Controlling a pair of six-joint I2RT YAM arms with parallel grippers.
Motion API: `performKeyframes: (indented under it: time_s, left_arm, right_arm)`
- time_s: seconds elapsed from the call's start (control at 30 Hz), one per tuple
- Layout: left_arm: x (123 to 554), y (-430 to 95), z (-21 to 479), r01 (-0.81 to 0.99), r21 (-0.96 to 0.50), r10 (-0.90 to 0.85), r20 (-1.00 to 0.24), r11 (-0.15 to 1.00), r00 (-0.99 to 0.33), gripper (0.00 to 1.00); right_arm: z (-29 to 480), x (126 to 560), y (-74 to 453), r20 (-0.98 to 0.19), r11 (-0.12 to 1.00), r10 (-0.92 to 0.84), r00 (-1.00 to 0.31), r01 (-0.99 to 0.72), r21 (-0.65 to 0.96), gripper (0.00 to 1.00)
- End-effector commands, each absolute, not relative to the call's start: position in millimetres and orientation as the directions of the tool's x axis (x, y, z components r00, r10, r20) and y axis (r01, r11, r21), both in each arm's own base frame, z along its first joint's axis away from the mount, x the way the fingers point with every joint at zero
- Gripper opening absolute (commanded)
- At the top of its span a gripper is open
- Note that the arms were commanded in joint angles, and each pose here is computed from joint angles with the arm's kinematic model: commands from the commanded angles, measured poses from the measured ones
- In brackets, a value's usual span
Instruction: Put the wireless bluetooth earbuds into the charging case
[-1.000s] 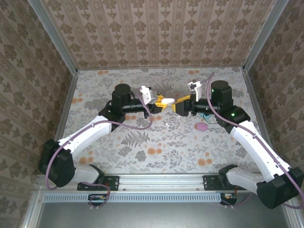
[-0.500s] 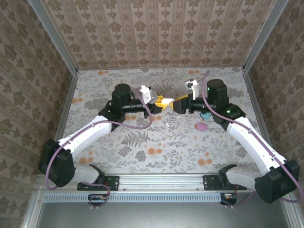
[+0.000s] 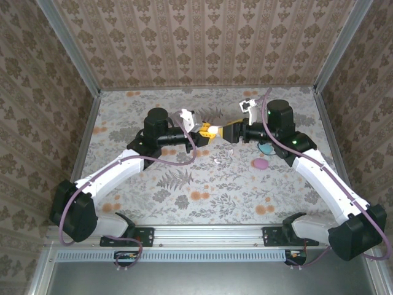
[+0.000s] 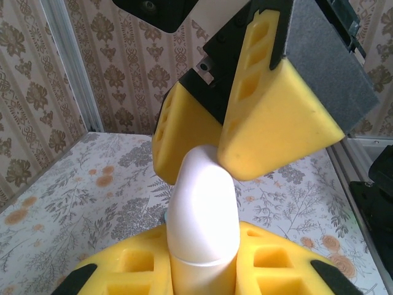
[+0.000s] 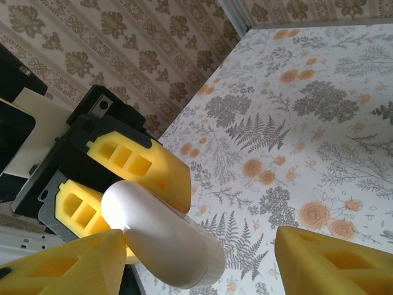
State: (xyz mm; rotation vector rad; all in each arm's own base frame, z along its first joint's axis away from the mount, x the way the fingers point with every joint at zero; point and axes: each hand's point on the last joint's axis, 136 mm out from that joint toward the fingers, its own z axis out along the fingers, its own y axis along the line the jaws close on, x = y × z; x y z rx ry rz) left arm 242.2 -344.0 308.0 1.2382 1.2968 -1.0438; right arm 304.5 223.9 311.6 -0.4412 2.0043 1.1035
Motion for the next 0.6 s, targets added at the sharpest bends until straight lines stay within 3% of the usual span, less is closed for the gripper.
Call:
performKeyframes:
  time_s: [0.0,0.17,0.23,0.37,0.43,0.57]
  left_arm:
    - [225,-343,323,0.997,0.071,0.062,-0.996,0.021,0.069,0.17]
    - [230,-340,325,0.998,0.046,0.048,-0.998,0.04,0.044,0.16]
    - [231,-339,328,0.998,0.045,0.036,-0.998,0.041,0.044,0.16]
    - [234,-339,331,0.996,0.063,0.031,-0.998,0.062,0.061,0.17]
    - [238,-339,332,0.994,0.069,0.025,-0.997,0.082,0.067,0.17]
    - [248,-338,336,0.988,0.066,0.013,-0.998,0.138,0.065,0.17]
  right_arm:
    - [315,325,211,-0.779,0.636,0.121,-0.615,-0.555,0.536,0.66]
    - [335,303,227,-0.831,0.502,0.081,-0.55,-0.698,0.511,0.68]
    - [333,303,222,-0.825,0.523,0.106,-0.555,-0.675,0.521,0.69]
    - [326,311,219,-0.634,0.496,0.199,-0.747,-0.481,0.723,0.71]
    - [327,310,226,-0.521,0.425,0.237,-0.82,-0.394,0.815,0.75]
    - [332,312,231,-0.38,0.3,0.356,-0.854,-0.28,0.912,0.79]
